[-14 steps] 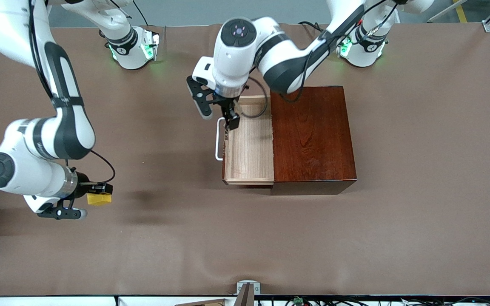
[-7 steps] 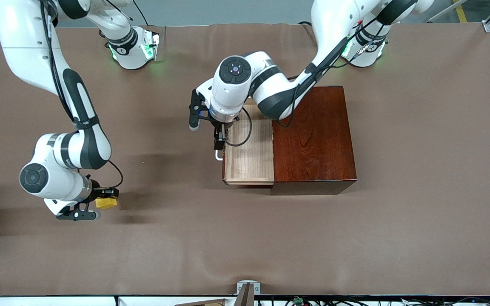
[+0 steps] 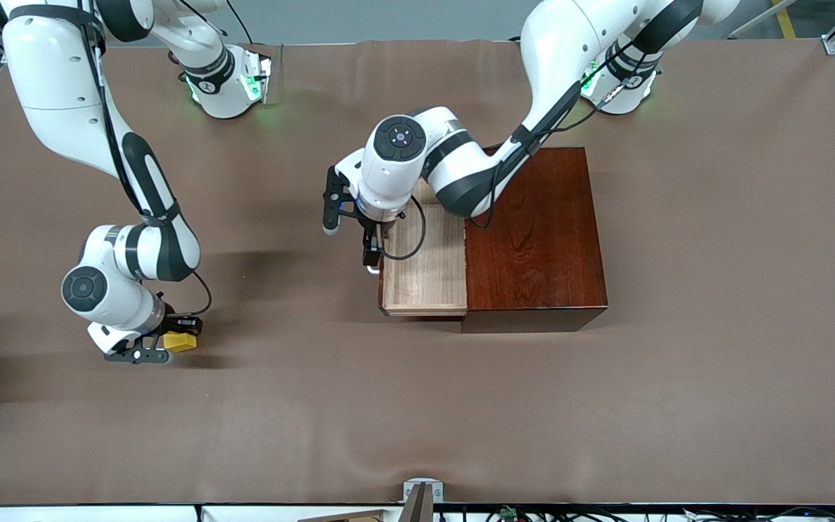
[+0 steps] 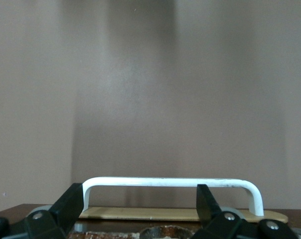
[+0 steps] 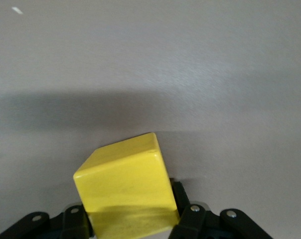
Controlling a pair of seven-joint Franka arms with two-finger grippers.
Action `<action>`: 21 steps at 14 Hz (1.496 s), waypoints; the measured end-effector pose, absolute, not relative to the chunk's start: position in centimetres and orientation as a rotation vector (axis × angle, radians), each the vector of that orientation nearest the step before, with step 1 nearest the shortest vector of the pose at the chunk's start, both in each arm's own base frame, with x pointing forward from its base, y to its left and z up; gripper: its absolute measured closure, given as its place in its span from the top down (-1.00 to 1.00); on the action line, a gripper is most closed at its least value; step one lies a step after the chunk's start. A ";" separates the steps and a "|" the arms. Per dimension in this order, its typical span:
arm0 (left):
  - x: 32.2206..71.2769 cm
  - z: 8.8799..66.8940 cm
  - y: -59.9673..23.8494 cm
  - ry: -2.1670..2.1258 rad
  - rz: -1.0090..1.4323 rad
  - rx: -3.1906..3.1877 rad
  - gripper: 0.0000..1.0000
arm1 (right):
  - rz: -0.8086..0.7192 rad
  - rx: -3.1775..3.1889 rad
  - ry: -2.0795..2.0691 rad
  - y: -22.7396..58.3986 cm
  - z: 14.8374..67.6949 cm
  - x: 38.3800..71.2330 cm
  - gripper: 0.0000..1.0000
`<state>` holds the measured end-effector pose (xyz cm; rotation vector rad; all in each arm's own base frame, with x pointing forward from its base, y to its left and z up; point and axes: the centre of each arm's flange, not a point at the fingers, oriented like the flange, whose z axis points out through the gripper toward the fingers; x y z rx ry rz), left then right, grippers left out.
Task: Open drawer, take yellow block, close drawer
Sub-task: 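Push the drawer shut with the left gripper while the right gripper lowers the cube, then release the yellow cube on the table and withdraw both grippers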
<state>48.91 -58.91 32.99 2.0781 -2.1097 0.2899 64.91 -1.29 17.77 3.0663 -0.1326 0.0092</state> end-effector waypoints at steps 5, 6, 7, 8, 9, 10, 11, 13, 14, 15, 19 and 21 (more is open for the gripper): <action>49.0 32.5 -58.5 -2.145 0.253 2.092 1.00 | 0.030 3.052 -0.309 -2.3 17.8 64.9 0.19; 48.9 32.5 -58.6 -2.164 0.252 2.090 1.00 | 0.029 3.050 -0.325 -2.6 17.7 64.8 0.30; 48.7 32.5 -58.7 -2.185 0.249 2.089 1.00 | 0.026 3.048 -0.340 -2.8 17.6 64.8 0.51; 48.6 32.5 -58.9 -2.198 0.243 2.090 1.00 | 0.026 3.047 -0.347 -2.9 17.6 64.8 0.67; 48.5 32.5 -59.0 -2.204 0.235 2.092 1.00 | 0.024 3.047 -0.348 -2.8 17.6 64.8 0.89; 48.4 32.5 -59.0 -2.207 0.227 2.093 1.00 | 0.018 3.047 -0.348 -2.8 17.8 64.8 1.00; 48.4 32.6 -58.9 -2.210 0.212 2.098 1.00 | 0.003 3.047 -0.349 -2.8 18.3 65.0 1.00; 48.7 32.7 -58.5 -2.209 0.169 2.121 1.00 | -0.040 3.050 -0.349 -2.6 20.4 65.5 1.00; 49.0 32.7 -58.1 -2.211 0.136 2.135 1.00 | -0.055 3.052 -0.346 -2.4 21.9 65.9 1.00; 49.2 32.8 -57.6 -2.217 0.099 2.150 1.00 | -0.062 3.055 -0.344 -2.1 23.4 66.2 1.00; 49.3 32.4 -55.4 -2.327 -0.127 2.206 1.00 | -0.087 3.072 -0.281 -1.6 28.6 66.6 1.00; 49.3 32.1 -54.3 -2.370 -0.244 2.232 1.00 | -0.111 3.086 -0.196 -1.5 31.6 66.1 1.00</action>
